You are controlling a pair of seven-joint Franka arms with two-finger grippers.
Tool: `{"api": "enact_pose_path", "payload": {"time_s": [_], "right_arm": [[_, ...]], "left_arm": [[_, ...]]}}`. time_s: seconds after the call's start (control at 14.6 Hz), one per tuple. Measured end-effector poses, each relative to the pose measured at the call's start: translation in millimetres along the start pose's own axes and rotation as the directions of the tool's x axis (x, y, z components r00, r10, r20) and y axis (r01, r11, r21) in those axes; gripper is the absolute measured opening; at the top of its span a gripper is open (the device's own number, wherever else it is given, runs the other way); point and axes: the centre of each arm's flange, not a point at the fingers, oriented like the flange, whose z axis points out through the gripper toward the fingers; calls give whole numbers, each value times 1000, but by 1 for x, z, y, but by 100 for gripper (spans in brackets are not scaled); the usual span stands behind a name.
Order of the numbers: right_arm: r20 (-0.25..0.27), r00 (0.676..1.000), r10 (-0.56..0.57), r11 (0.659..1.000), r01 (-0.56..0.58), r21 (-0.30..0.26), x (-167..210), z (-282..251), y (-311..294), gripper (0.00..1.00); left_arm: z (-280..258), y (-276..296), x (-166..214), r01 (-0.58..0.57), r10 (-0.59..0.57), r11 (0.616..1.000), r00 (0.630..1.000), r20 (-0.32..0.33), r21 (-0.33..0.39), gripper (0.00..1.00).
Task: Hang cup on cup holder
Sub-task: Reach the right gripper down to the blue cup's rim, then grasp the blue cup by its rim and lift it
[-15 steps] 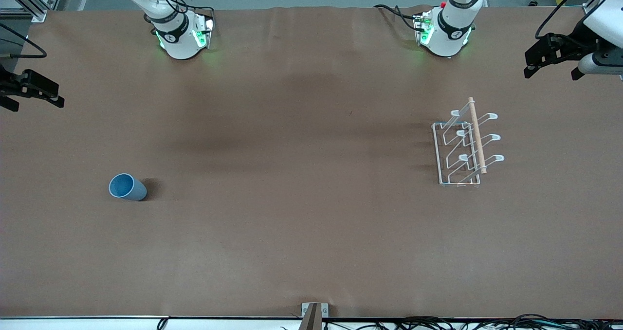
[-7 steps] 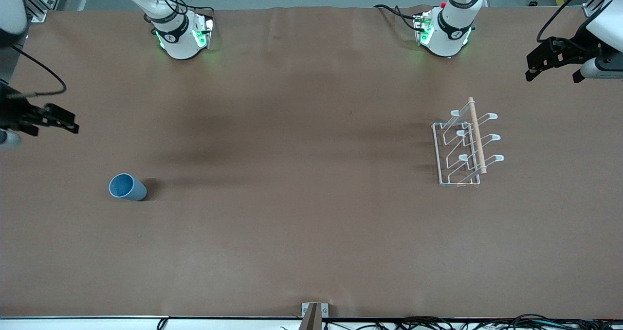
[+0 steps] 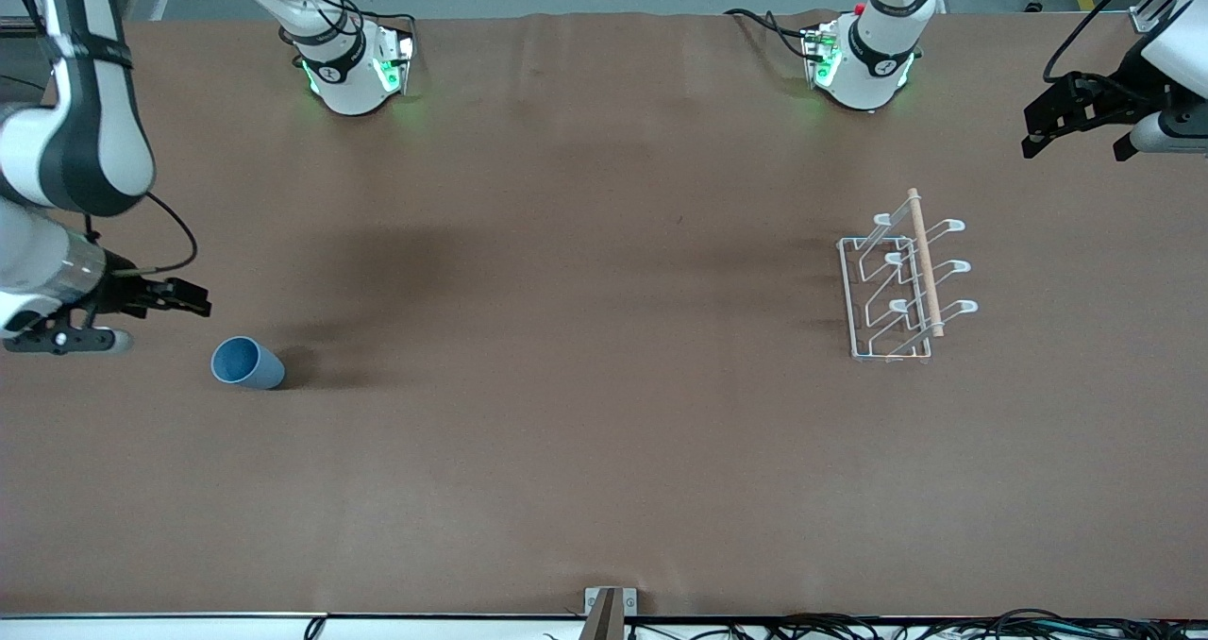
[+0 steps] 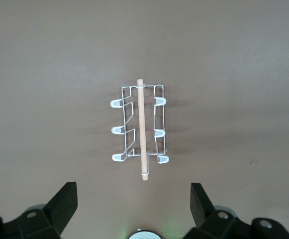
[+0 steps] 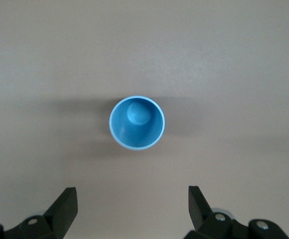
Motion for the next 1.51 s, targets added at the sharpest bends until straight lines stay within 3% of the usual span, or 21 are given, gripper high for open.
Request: {"api": "enact_pose_path", "payload": {"time_s": [0.41, 0.75, 1.16, 1.51], "right_arm": [[9, 1000, -3, 1000, 3, -4, 15, 77, 22, 99], [-5, 1000, 4, 1000, -4, -10, 22, 111, 31, 98], [27, 1000, 5, 1000, -5, -6, 21, 147, 34, 94], [14, 1000, 5, 1000, -5, -8, 27, 143, 35, 40]], "left_arm": [[0, 0, 0, 0, 0, 1000, 1000, 0, 0, 100], [0, 0, 1, -1, 1, 1000, 1000, 0, 0, 100], [0, 3, 1, -4, 4, 1000, 1000, 0, -11, 100], [1, 5, 1, -6, 6, 999, 1000, 2, -37, 100]]}}
